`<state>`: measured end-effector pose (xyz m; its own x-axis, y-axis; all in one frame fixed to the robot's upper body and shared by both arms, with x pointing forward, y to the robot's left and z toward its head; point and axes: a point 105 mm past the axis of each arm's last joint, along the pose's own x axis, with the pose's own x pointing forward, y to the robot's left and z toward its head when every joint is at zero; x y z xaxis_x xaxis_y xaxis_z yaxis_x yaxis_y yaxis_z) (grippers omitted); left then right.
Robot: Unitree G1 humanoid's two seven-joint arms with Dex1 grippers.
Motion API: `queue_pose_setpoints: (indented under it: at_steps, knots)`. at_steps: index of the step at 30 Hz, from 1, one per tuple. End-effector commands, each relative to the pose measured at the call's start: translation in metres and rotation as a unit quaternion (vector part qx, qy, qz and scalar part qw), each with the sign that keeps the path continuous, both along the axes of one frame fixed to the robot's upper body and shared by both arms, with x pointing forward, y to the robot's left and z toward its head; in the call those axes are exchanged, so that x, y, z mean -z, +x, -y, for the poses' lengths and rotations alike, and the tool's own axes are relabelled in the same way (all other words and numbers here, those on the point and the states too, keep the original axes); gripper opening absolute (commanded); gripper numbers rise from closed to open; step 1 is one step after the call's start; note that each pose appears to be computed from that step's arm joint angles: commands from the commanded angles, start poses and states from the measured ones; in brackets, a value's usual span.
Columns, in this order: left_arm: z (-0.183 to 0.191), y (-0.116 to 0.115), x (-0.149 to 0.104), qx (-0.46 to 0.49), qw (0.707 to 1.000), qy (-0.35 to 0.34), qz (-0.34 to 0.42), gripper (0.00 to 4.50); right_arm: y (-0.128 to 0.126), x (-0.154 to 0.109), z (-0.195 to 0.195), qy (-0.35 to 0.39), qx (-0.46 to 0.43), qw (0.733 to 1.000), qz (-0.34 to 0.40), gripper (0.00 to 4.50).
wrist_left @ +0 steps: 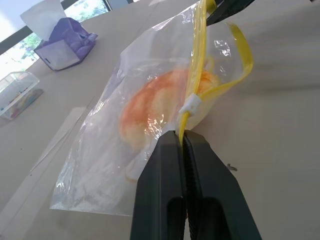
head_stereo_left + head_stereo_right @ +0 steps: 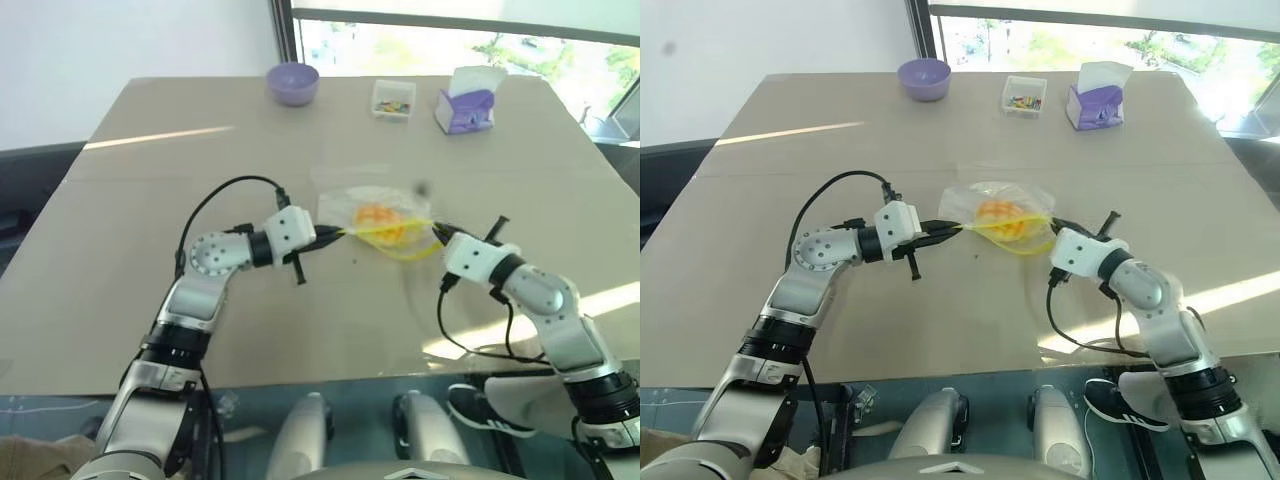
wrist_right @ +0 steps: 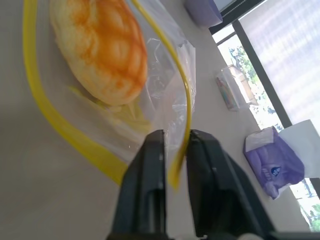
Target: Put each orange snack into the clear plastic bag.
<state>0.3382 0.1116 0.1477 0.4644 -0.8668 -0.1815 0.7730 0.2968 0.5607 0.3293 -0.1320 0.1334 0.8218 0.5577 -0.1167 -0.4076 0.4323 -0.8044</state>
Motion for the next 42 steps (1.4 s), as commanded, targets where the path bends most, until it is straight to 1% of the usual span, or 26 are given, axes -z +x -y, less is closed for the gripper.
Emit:
queue_pose_setpoints:
  at_steps: [1,4,6,10,11,13,15,17,19,21,22,23,24,25,26,27,28,32,36,42]
  knots:
    - [-0.002,-0.001,-0.006,-0.001,1.000,-0.001,0.019,0.00,0.005,-0.007,0.005,-0.006,0.017,1.000,0.020,0.05]
    - [-0.002,-0.001,-0.006,-0.002,1.000,0.001,0.022,0.00,0.008,-0.004,0.013,-0.022,0.041,0.999,0.022,0.05]
    - [-0.002,0.001,-0.009,-0.006,0.999,0.002,0.037,0.00,0.009,-0.004,0.019,-0.054,0.051,0.997,0.036,0.05]
    - [-0.001,0.006,-0.022,-0.018,0.997,-0.013,0.068,0.00,0.012,-0.019,0.034,-0.117,0.081,0.985,0.093,0.05]
    - [-0.001,0.006,-0.023,-0.018,0.997,-0.012,0.072,0.00,0.012,-0.022,0.037,-0.130,0.083,0.983,0.104,0.05]
    - [-0.005,0.005,-0.019,-0.014,0.998,-0.001,0.069,0.00,0.006,-0.019,0.034,-0.147,0.065,0.982,0.102,0.05]
    - [-0.010,-0.003,-0.006,0.001,0.999,0.026,0.046,0.00,-0.009,-0.005,0.023,-0.148,0.022,0.986,0.072,0.05]
    - [-0.017,-0.011,0.006,0.013,0.998,0.050,0.022,0.00,-0.025,0.007,0.010,-0.127,-0.014,0.991,0.036,0.05]
    - [-0.019,-0.013,0.006,0.011,0.999,0.046,0.014,0.00,-0.032,0.012,0.005,-0.109,-0.026,0.993,0.019,0.05]
    - [-0.017,-0.012,0.001,0.010,0.999,0.037,0.014,0.00,-0.033,0.011,0.006,-0.078,-0.022,0.997,-0.007,0.05]
    - [-0.016,-0.011,-0.001,0.011,0.999,0.034,0.014,0.00,-0.033,0.008,0.007,-0.071,-0.019,0.997,-0.006,0.05]
    - [-0.014,-0.012,-0.002,0.012,0.999,0.030,0.013,0.00,-0.032,0.006,0.007,-0.069,-0.018,0.997,-0.006,0.61]
    - [-0.013,-0.012,-0.003,0.013,0.999,0.027,0.011,0.00,-0.033,0.005,0.008,-0.072,-0.019,0.997,-0.005,1.00]
    - [-0.012,-0.012,-0.004,0.014,1.000,0.025,0.010,0.00,-0.033,0.005,0.008,-0.075,-0.020,0.997,-0.003,1.50]
    - [-0.012,-0.011,-0.005,0.013,1.000,0.023,0.009,0.00,-0.034,0.003,0.008,-0.068,-0.018,0.998,-0.004,1.81]
    - [-0.011,-0.011,-0.007,0.013,1.000,0.020,0.007,0.00,-0.035,0.002,0.009,-0.069,-0.018,0.997,-0.001,2.32]
    - [-0.010,-0.010,-0.008,0.012,1.000,0.017,0.005,0.00,-0.037,0.000,0.011,-0.066,-0.018,0.998,-0.003,2.52]
    - [-0.007,-0.009,-0.013,0.009,1.000,0.012,0.002,0.00,-0.047,-0.006,0.014,-0.075,-0.027,0.997,-0.004,2.52]
    - [-0.004,-0.006,-0.017,0.005,1.000,0.006,-0.002,0.00,-0.056,-0.004,0.007,-0.114,-0.051,0.992,-0.001,2.52]
    - [0.000,-0.004,-0.023,0.007,1.000,-0.002,-0.006,0.00,-0.048,0.003,0.001,-0.135,-0.043,0.990,0.007,2.52]
